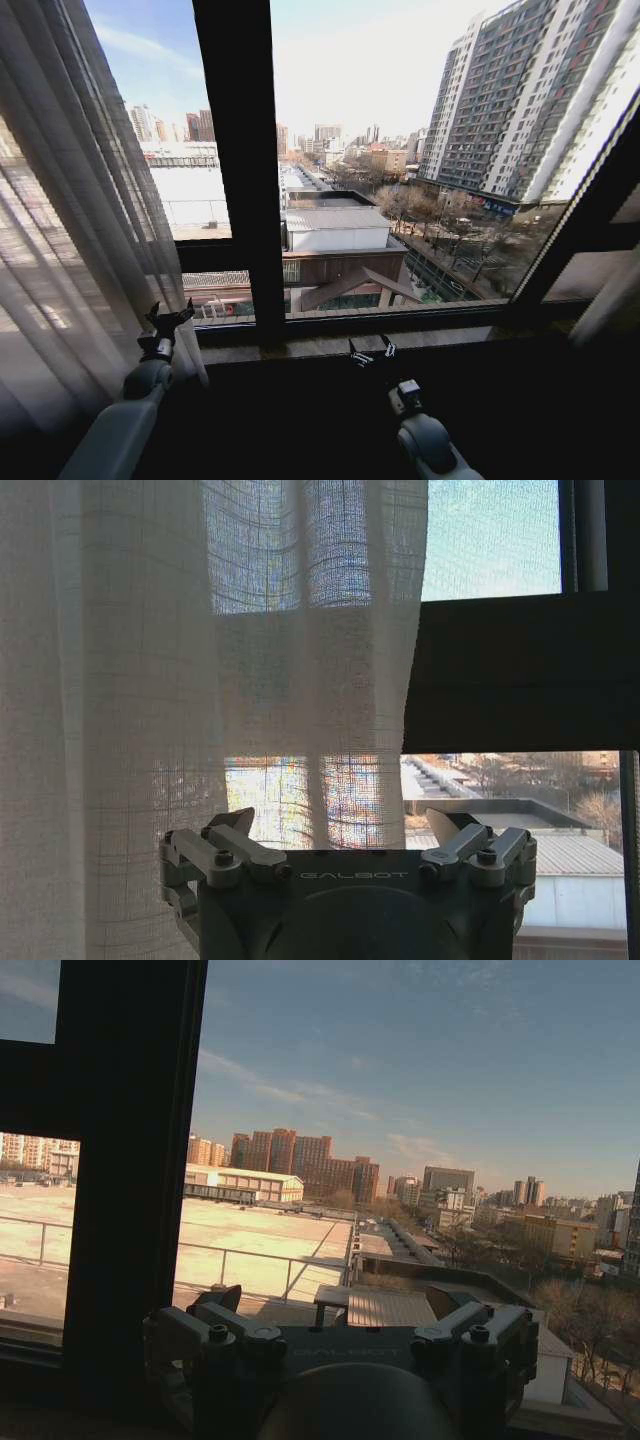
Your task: Open the curtains by pulling them apart, changing their state from closed to fully open.
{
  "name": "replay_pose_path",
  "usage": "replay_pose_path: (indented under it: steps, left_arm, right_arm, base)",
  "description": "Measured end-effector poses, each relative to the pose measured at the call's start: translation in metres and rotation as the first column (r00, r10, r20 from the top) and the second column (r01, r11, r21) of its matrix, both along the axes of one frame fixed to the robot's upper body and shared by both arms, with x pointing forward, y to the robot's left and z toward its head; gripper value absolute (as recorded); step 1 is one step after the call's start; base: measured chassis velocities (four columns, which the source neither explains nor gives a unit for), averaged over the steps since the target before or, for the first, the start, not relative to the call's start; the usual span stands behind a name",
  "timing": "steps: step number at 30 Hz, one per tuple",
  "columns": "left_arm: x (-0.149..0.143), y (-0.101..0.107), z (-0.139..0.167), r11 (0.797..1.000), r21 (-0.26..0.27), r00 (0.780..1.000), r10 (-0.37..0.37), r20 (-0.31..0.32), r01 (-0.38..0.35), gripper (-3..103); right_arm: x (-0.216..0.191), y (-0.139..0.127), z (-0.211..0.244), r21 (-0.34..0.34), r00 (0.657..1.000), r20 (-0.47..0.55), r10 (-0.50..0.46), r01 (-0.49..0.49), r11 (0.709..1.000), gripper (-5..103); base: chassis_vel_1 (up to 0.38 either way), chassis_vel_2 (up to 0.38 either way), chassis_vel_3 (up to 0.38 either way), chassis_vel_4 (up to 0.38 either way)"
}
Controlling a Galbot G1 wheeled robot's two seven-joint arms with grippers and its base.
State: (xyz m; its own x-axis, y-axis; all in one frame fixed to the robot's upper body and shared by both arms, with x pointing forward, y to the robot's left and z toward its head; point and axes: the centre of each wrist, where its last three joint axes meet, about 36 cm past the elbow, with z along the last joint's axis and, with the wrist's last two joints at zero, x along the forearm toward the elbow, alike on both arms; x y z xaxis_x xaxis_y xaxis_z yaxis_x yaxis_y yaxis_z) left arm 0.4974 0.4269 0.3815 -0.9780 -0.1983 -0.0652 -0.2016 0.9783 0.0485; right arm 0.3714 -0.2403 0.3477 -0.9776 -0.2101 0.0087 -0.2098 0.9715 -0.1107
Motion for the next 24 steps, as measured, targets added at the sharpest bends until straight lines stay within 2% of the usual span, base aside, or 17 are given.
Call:
replay_pose_path:
  steps: [1,2,5,8,9,11,14,17,20,22,24]
  left_arm:
    - [-0.001,0.002,-0.001,1.000,0.000,1.000,-0.009,0.003,0.009,93]
    - [-0.001,0.002,-0.001,1.000,0.000,1.000,-0.009,0.003,0.009,93]
    - [-0.003,0.005,-0.004,1.000,0.002,1.000,-0.026,0.016,0.026,77]
    - [-0.004,0.006,-0.005,1.000,0.003,0.999,-0.027,0.023,0.027,72]
    - [-0.005,0.006,-0.006,1.000,0.004,0.999,-0.027,0.029,0.027,61]
    - [-0.005,0.006,-0.006,1.000,0.004,0.999,-0.027,0.031,0.027,61]
    - [-0.005,0.006,-0.006,1.000,0.004,0.999,-0.026,0.036,0.026,44]
    - [-0.006,0.007,-0.006,1.000,0.005,0.999,-0.024,0.037,0.024,39]
    - [-0.009,0.011,-0.006,1.000,0.009,0.999,-0.014,0.036,0.014,22]
    - [-0.009,0.012,-0.006,1.000,0.009,0.999,-0.011,0.035,0.011,22]
    - [-0.014,0.016,-0.006,1.000,0.017,0.999,-0.002,0.032,0.002,11]
  right_arm:
    - [0.000,0.000,0.000,0.000,1.000,0.000,0.000,0.000,1.000,100]
    - [0.000,0.000,0.000,0.000,1.000,0.000,0.000,0.000,1.000,100]
    - [0.000,0.000,0.000,0.000,1.000,0.000,0.000,0.000,1.000,100]
    - [0.000,0.000,0.000,0.000,1.000,0.000,0.000,0.000,1.000,100]
    - [0.000,0.000,0.000,0.000,1.000,0.000,0.000,0.000,1.000,100]
    - [0.000,0.000,0.000,0.000,1.000,0.000,0.000,0.000,1.000,100]
    - [0.000,0.000,0.000,0.000,1.000,0.000,0.000,0.000,1.000,100]
    - [0.000,0.000,0.000,0.000,1.000,0.000,0.000,0.000,1.000,100]
    - [0.000,0.000,0.000,0.000,1.000,0.000,0.000,0.000,1.000,100]
    - [0.000,0.000,0.000,0.000,1.000,0.000,0.000,0.000,1.000,100]
    - [0.000,0.000,0.000,0.000,1.000,0.000,0.000,0.000,1.000,100]
  base:
    - [0.000,0.000,0.000,0.000]
    - [0.000,0.000,0.000,0.000]
    - [0.000,0.000,0.000,0.000]
    - [0.000,0.000,0.000,0.000]
    - [0.000,0.000,0.000,0.000]
    - [0.000,0.000,0.000,0.000]
    - [0.000,0.000,0.000,0.000]
    - [0.000,0.000,0.000,0.000]
    - [0.000,0.000,0.000,0.000]
    - [0.000,0.000,0.000,0.000]
    - [0.000,0.000,0.000,0.000]
